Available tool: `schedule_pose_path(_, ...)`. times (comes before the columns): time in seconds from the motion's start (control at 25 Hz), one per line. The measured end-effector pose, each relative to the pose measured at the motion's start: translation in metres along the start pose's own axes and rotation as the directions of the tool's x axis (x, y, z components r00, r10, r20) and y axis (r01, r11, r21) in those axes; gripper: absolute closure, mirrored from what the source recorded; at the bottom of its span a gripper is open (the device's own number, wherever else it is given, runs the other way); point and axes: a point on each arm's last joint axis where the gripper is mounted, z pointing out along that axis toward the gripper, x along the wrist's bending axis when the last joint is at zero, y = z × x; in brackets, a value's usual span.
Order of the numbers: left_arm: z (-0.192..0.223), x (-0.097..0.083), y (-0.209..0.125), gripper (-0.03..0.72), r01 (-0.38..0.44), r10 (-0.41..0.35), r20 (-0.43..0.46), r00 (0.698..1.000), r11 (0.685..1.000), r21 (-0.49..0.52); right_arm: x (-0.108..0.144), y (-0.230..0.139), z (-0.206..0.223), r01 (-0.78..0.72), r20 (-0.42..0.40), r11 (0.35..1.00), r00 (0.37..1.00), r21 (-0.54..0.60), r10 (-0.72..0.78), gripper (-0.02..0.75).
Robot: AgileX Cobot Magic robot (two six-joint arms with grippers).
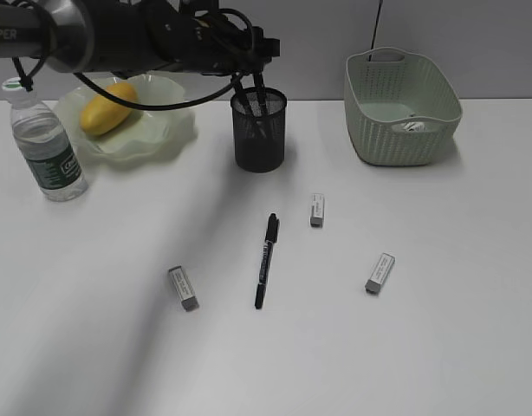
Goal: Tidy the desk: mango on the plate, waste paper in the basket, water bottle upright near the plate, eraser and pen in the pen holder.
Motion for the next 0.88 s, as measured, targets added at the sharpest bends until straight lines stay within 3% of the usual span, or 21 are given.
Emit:
schedule_pose_path(0.24, -0.033, -0.014, 0.035, 0.221, -0.020, 0.021, 0.044, 0.999, 1.000, -0.010, 0.000, 0.000, 0.000, 0.000, 0.000, 1.000, 1.000, 0.000, 0.000, 0.174)
schedule_pose_path(0.36, -0.055, -0.023, 0.044, 0.221, -0.080, 0.072, 0.085, 0.994, 0.992, 0.093, 0.000, 0.000, 0.000, 0.000, 0.000, 1.000, 1.000, 0.000, 0.000, 0.174)
schedule_pose_path(0.44, -0.069, -0.026, 0.044, 0.220, -0.136, 0.114, 0.113, 0.987, 0.970, 0.203, 0.000, 0.000, 0.000, 0.000, 0.000, 1.000, 1.000, 0.000, 0.000, 0.174)
schedule_pose_path(0.52, -0.085, -0.029, 0.043, 0.219, -0.186, 0.149, 0.138, 0.979, 0.932, 0.312, 0.000, 0.000, 0.000, 0.000, 0.000, 1.000, 1.000, 0.000, 0.000, 0.174)
schedule_pose_path(0.68, -0.118, -0.031, 0.037, 0.225, -0.254, 0.182, 0.186, 0.966, 0.807, 0.533, 0.000, 0.000, 0.000, 0.000, 0.000, 1.000, 1.000, 0.000, 0.000, 0.174)
schedule_pose_path(0.8, -0.143, -0.029, 0.036, 0.243, -0.259, 0.184, 0.182, 0.966, 0.707, 0.658, 0.000, 0.000, 0.000, 0.000, 0.000, 1.000, 1.000, 0.000, 0.000, 0.174)
schedule_pose_path(0.88, -0.154, -0.026, 0.039, 0.248, -0.242, 0.206, 0.137, 0.969, 0.675, 0.697, 0.000, 0.000, 0.000, 0.000, 0.000, 1.000, 1.000, 0.000, 0.000, 0.174)
